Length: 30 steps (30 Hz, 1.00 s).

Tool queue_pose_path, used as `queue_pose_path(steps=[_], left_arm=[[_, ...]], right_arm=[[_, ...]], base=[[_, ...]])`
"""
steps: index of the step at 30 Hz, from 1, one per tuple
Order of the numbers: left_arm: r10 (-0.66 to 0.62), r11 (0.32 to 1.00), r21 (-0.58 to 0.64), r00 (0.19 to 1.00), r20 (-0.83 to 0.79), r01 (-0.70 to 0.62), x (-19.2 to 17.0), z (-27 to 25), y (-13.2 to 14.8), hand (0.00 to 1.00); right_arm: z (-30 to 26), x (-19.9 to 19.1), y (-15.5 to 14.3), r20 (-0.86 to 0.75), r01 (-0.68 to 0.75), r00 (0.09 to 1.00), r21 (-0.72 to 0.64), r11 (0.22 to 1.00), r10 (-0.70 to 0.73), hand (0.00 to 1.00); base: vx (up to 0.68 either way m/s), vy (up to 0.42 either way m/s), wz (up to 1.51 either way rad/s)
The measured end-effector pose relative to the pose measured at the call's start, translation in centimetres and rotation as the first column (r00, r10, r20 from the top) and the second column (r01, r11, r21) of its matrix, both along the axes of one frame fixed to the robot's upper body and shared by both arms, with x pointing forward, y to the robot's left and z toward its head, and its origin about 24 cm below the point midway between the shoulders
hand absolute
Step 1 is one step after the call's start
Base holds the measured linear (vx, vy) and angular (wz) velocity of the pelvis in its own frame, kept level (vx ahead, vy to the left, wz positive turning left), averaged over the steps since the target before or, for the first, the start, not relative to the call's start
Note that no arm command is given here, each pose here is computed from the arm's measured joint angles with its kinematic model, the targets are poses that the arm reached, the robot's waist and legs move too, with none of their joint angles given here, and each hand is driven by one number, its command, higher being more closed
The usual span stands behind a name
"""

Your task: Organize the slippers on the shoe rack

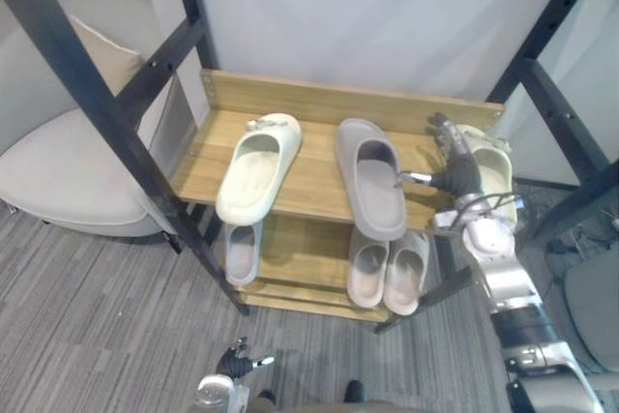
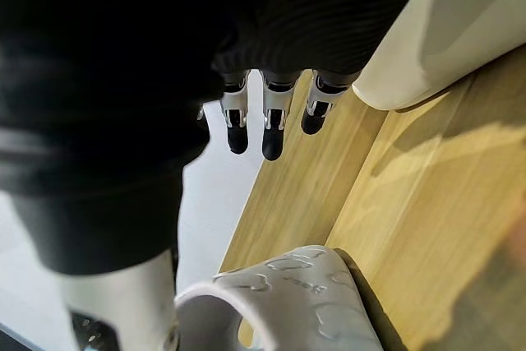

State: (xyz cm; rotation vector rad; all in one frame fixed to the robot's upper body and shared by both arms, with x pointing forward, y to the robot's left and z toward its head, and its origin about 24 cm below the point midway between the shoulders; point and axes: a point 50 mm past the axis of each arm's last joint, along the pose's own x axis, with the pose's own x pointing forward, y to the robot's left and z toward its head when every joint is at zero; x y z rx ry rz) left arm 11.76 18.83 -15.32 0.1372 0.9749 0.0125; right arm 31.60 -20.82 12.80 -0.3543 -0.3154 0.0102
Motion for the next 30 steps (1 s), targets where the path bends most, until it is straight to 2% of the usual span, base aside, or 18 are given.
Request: queue_pose_path(steps=[13,20,21,30], left_arm=[[0.007,1.000,-0.006,0.999,0.040,-0.007,0.6,0.3,0.0,0.00],[0.008,1.000,-0.008,0.999,0.044,-0.008,0.7,0.4,-0.1,0.00],[0.010,1.000,-0.008,0.999,0.047,-0.009,0.8,0.4,-0.1,0.00],[0.035,0.999,-0.019,0.998,0.048,-0.034,0.8,0.4,0.0,0.00]], right_arm=[[-0.5,1.8,1.3,-0.074,-0.056,0.996,-0.068,0.996,0.051,0.00],[-0.1,2.7,2.4,-0.062,-0.059,0.996,-0.033,0.998,0.057,0.00],[-0.1,2.8,2.5,-0.060,-0.055,0.997,-0.032,0.998,0.053,1.00],[0.2,3.7,3.9,-0.049,-0.049,0.998,0.019,0.999,0.050,1.00]], base=[[0.00,-0.001,0.01],[0.00,-0.002,0.02],[0.00,0.000,0.00],[0.00,0.000,0.00]])
